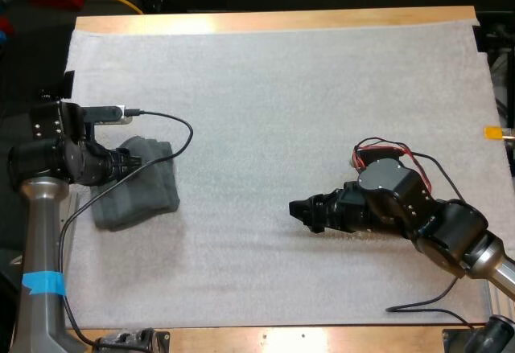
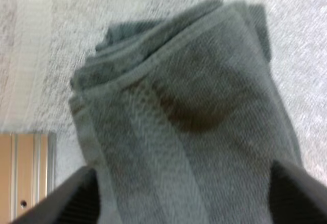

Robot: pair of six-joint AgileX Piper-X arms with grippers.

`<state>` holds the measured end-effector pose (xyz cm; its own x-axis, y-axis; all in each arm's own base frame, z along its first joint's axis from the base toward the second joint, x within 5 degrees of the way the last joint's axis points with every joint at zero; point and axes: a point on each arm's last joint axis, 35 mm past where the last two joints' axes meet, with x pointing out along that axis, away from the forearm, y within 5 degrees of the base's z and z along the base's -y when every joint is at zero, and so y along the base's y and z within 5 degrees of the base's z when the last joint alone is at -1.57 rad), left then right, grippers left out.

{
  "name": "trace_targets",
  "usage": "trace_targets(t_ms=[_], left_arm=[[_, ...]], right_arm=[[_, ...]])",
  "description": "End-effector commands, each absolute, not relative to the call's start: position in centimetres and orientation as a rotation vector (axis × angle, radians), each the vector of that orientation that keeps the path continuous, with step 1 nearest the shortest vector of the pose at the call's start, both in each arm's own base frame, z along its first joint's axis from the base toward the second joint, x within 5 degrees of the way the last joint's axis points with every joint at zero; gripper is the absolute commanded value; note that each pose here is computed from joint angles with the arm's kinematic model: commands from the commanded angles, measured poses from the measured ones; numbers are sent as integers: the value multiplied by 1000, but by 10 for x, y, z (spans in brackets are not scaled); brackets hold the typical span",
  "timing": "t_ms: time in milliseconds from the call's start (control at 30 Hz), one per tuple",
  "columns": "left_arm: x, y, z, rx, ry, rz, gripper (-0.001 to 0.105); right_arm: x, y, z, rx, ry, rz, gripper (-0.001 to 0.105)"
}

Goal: Pick towel from pile, fold and stack

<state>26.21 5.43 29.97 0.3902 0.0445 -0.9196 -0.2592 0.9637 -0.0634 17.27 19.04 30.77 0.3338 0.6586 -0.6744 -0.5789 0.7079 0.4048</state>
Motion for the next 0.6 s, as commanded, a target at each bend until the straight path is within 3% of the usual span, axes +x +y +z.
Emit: trace_targets(t_ms=[0, 300, 567], left_arm=[[265, 53, 302, -210, 1130, 187, 70], [280, 56, 300, -234, 1051, 190, 70], [304, 61, 257, -251, 1175, 196, 70]], right_arm=[[172, 190, 308, 91, 923, 826, 70], [172, 190, 308, 91, 923, 825, 70], [172, 190, 308, 91, 923, 825, 70]])
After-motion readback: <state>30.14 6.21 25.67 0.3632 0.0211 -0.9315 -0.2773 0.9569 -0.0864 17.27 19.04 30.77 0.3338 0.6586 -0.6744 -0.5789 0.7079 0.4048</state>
